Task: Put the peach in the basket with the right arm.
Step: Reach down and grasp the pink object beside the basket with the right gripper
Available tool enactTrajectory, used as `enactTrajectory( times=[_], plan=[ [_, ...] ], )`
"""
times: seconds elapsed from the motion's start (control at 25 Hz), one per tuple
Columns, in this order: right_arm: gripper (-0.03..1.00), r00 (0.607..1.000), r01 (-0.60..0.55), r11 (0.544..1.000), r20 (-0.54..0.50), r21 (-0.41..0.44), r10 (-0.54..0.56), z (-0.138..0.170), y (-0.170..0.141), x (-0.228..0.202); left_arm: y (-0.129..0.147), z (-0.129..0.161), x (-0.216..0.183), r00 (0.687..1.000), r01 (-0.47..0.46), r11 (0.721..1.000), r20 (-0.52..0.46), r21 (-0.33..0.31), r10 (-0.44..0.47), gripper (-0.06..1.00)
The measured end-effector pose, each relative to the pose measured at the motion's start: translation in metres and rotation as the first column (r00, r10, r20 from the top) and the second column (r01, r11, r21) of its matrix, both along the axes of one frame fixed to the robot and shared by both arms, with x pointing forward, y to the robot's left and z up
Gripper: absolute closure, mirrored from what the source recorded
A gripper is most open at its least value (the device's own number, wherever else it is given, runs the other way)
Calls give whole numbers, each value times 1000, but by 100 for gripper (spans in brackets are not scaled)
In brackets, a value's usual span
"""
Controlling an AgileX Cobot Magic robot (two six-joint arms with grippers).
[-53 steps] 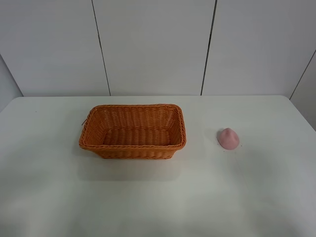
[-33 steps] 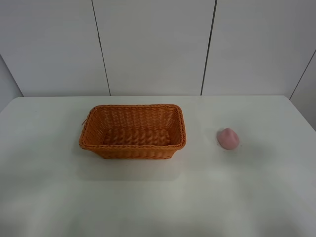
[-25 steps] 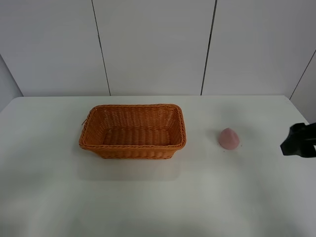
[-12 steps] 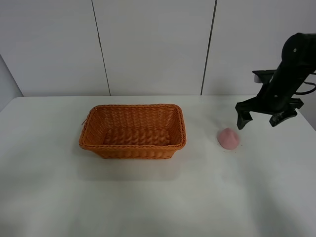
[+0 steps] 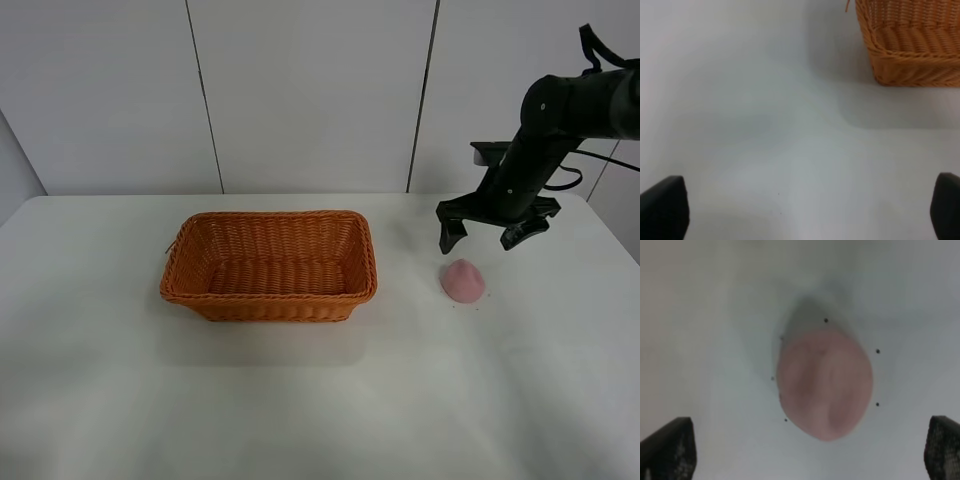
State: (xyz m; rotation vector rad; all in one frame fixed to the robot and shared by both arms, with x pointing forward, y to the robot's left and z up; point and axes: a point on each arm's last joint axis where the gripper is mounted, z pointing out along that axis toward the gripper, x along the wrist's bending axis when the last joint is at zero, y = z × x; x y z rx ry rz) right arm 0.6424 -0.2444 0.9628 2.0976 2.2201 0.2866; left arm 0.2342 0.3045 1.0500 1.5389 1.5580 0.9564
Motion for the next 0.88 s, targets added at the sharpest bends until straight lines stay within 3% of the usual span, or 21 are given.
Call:
enactTrajectory(
  times=[0.88],
  plan=[
    [27,995,25,999,-95,-28,-28,-82,-2,14,0,0,0,1000,0,1000,0,0,0,-5]
  ],
)
